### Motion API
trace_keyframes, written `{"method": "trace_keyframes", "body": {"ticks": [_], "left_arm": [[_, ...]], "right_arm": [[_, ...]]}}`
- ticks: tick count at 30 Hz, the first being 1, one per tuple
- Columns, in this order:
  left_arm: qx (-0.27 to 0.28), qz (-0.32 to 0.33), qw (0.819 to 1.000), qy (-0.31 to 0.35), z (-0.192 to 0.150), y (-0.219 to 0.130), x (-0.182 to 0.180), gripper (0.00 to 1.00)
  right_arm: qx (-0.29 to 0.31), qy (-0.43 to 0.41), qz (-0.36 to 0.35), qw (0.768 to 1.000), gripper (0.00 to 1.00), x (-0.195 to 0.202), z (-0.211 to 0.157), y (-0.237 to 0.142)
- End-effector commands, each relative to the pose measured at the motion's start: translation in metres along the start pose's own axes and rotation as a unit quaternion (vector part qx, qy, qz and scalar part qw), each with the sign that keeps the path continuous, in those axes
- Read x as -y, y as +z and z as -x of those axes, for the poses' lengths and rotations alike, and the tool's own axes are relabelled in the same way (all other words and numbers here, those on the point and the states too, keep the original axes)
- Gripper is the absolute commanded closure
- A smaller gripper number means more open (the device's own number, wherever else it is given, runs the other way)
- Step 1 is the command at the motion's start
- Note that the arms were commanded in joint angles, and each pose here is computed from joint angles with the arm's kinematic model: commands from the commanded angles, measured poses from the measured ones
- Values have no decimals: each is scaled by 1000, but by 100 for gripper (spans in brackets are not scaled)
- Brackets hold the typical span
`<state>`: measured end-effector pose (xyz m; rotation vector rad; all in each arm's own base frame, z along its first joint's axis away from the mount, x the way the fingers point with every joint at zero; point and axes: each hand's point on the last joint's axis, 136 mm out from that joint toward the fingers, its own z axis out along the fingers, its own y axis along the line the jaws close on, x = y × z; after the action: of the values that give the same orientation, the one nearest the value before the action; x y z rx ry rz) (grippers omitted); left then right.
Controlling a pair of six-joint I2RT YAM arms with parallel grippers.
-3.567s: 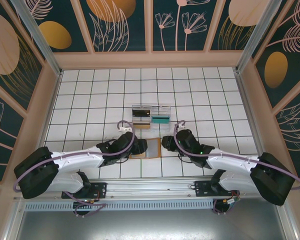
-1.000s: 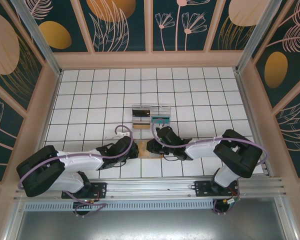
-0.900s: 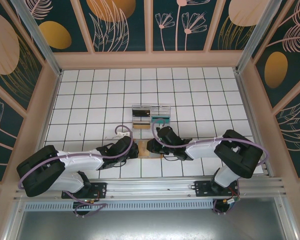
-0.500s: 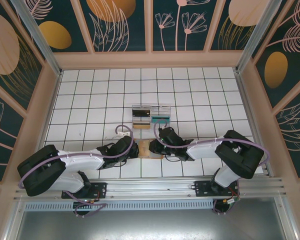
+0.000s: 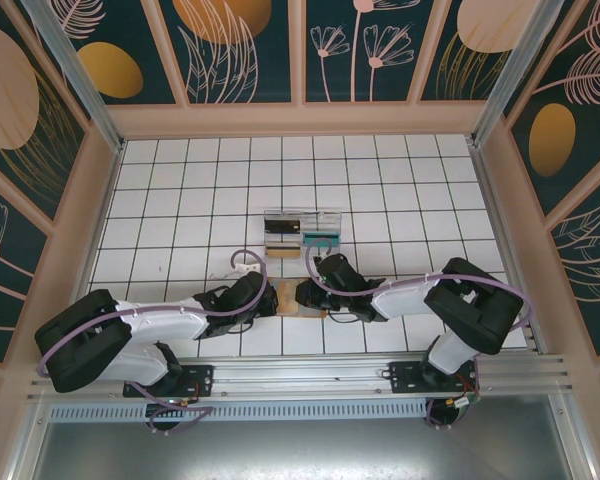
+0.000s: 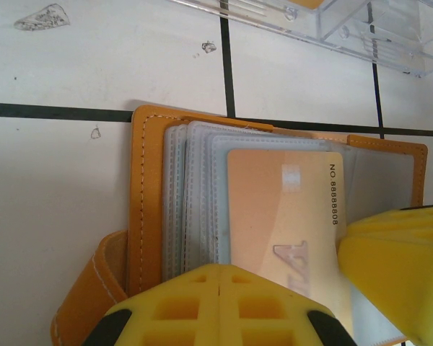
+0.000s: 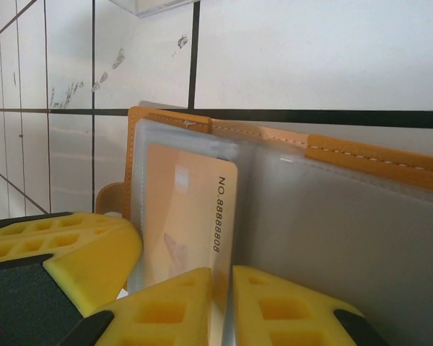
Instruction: Take the credit cards out of the card holder
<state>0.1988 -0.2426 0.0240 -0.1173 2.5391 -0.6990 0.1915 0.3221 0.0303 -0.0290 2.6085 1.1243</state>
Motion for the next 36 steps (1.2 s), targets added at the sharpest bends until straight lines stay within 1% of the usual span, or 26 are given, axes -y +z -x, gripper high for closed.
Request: {"method": "trace_keyframes", "body": {"ticks": [1, 5, 7, 8, 18, 28, 32, 36], "left_arm": [[-28, 29, 999, 2, -14, 3, -17, 100], [-28, 27, 999, 1, -13, 3, -15, 100], [-28, 28, 999, 2, -13, 3, -16, 100], [-28, 29, 999, 2, -13, 3, -17, 100], [-26, 56, 998, 5, -15, 2, -30, 100], [-24, 59, 998, 8, -14, 0, -31, 100], [-22, 56, 998, 9, -13, -1, -29, 100], [-6, 44, 999, 6, -4, -6, -21, 100]], "right_arm": [[-4, -2, 7, 1000, 88, 0, -1, 2], [-5, 1, 9, 1000, 89, 1, -1, 3], [-6, 1, 9, 1000, 99, 1, -1, 3], [-5, 2, 8, 1000, 100, 2, -1, 2], [12, 19, -5, 1000, 100, 24, 2, -17], [34, 35, -18, 999, 100, 49, 5, -42], [47, 23, -9, 999, 100, 47, 10, -53], [75, -19, 0, 997, 100, 29, 25, -71]]}}
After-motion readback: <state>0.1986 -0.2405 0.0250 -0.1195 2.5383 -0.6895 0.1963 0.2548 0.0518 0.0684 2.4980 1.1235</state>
